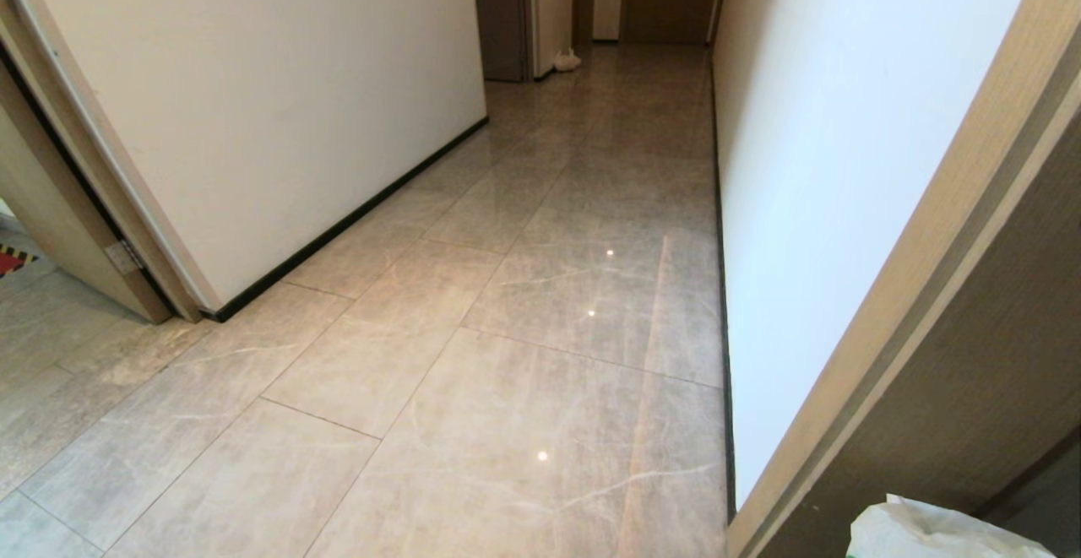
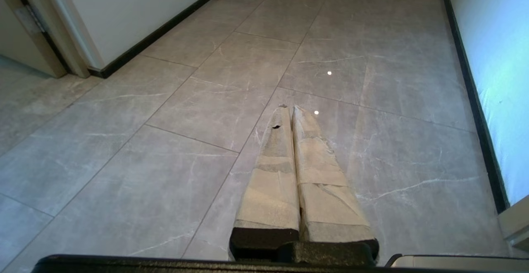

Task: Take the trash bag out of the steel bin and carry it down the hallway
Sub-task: Put the trash bag at the door

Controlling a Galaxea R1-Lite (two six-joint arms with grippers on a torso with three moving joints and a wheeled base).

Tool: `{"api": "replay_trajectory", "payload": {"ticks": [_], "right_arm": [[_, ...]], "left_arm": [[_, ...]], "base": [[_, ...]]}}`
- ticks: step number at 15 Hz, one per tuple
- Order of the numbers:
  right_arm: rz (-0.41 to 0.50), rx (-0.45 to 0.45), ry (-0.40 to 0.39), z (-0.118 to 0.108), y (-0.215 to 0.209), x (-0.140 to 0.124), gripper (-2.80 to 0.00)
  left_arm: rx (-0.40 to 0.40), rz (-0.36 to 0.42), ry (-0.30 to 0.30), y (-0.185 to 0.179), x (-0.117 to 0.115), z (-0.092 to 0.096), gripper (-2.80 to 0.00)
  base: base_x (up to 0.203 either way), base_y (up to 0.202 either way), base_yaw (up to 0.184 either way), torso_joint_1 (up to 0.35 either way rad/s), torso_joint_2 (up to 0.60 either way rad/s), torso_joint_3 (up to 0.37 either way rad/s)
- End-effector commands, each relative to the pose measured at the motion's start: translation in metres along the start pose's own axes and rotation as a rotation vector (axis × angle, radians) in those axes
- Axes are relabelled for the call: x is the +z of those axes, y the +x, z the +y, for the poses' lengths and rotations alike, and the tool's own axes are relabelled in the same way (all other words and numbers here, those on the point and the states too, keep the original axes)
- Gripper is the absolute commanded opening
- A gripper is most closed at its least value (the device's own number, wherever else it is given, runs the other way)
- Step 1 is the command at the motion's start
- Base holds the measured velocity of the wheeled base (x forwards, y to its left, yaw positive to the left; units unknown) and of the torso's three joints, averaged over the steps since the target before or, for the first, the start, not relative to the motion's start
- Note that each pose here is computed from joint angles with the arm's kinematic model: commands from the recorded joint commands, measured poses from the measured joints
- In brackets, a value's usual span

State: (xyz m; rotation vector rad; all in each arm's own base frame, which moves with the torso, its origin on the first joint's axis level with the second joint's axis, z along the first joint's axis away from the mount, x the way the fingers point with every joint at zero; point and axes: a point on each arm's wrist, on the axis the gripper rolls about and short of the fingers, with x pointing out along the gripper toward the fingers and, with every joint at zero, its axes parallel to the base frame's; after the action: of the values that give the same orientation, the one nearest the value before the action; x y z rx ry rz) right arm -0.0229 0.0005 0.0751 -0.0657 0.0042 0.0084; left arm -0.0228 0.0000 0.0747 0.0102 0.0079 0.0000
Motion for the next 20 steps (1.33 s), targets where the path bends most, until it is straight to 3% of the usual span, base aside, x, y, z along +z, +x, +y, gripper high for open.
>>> {"api": "replay_trajectory", "payload": {"ticks": [1, 13, 20], "right_arm": [[0.002, 0.002, 0.0, 0.0, 0.0001, -0.0002, -2.8], [0.0, 0.002, 0.0, 0.0, 0.0001, -0.0001, -2.8], [-0.002, 0.002, 0.0, 0.0, 0.0, -0.0001, -2.8]], "left_arm": [[-0.003, 0.005, 0.03, 0.0, -0.0004, -0.0001, -2.8], [-0.011, 0.004, 0.077, 0.0, -0.0002, -0.0002, -2.8], [-0.008, 0.001, 0.071, 0.0, -0.0002, -0.0002, -2.8]], "base": [[0.0, 0.0, 0.0, 0.0, 0.0, 0.0], [0.0, 0.0, 0.0, 0.0, 0.0, 0.0], [0.0, 0.0, 0.0, 0.001, 0.0, -0.097]]}}
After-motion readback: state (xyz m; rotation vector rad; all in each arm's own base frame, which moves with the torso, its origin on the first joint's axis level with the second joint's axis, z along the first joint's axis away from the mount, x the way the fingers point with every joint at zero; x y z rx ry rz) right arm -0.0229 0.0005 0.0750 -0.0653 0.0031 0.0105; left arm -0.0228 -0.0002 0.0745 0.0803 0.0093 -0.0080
